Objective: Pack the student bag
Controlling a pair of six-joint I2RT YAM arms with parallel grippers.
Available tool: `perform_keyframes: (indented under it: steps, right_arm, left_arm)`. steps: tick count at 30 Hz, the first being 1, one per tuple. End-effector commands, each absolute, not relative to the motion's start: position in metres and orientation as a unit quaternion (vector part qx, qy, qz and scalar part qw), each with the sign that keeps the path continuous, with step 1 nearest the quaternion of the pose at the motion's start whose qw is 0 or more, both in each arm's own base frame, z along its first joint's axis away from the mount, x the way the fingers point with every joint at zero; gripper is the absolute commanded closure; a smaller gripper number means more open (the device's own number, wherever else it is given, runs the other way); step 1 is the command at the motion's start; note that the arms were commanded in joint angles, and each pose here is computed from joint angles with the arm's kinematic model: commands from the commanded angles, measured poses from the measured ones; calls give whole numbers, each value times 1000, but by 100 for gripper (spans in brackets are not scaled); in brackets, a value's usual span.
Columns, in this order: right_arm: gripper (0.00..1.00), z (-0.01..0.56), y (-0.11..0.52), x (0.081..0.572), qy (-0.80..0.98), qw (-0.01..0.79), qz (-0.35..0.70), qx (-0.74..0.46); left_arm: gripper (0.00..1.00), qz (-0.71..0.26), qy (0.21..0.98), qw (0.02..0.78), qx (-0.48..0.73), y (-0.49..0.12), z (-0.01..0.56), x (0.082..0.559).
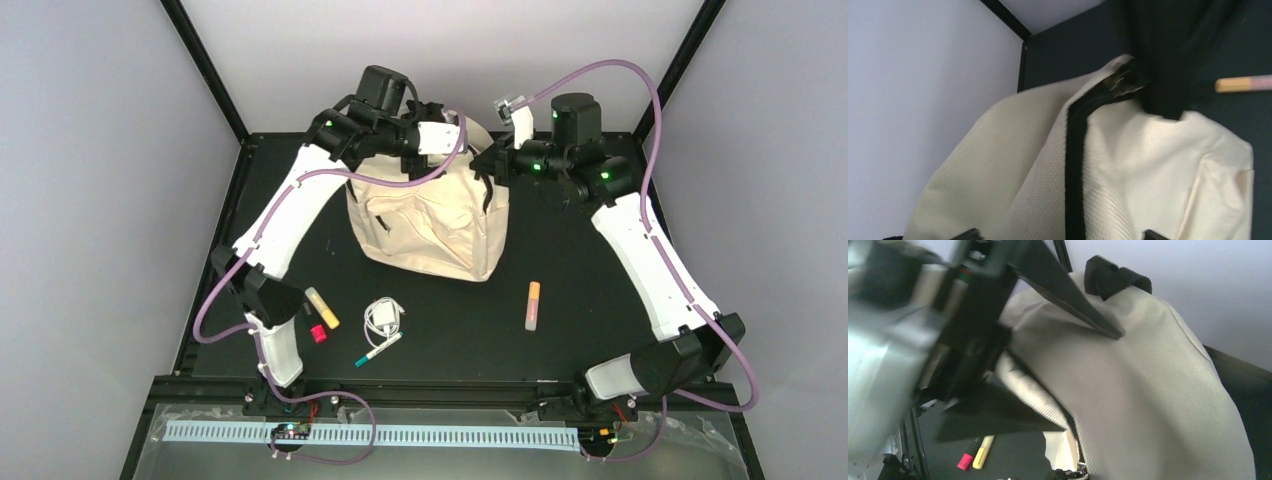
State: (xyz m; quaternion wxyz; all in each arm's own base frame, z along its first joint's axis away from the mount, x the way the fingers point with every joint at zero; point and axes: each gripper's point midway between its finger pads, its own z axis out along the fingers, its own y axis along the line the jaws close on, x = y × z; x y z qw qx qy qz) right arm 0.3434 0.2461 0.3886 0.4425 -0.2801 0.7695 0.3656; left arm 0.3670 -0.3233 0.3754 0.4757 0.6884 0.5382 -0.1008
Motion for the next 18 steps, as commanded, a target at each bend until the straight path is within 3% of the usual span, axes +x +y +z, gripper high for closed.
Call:
perform_keyframes:
  steps: [1, 3, 4, 9, 18]
  right_arm:
    - [99, 389, 246, 327, 761, 446, 367, -295]
    - [99, 381, 240, 325, 771, 449, 353, -283]
    - [99, 378, 234, 323, 776, 452, 345, -273]
    - [99, 314, 211, 318, 811, 423, 341, -216]
    - [99, 224, 178, 313, 843, 380, 354, -139]
  left_arm:
    - [38, -91, 554, 509, 653, -328, 391, 384]
    - [89, -126, 541, 505, 661, -330, 396, 367]
    - [97, -138, 537, 504, 662, -330, 400, 360]
    - [98, -173, 527, 517, 653, -319, 424, 338]
    - [98, -152, 518, 527, 657, -292, 442, 332]
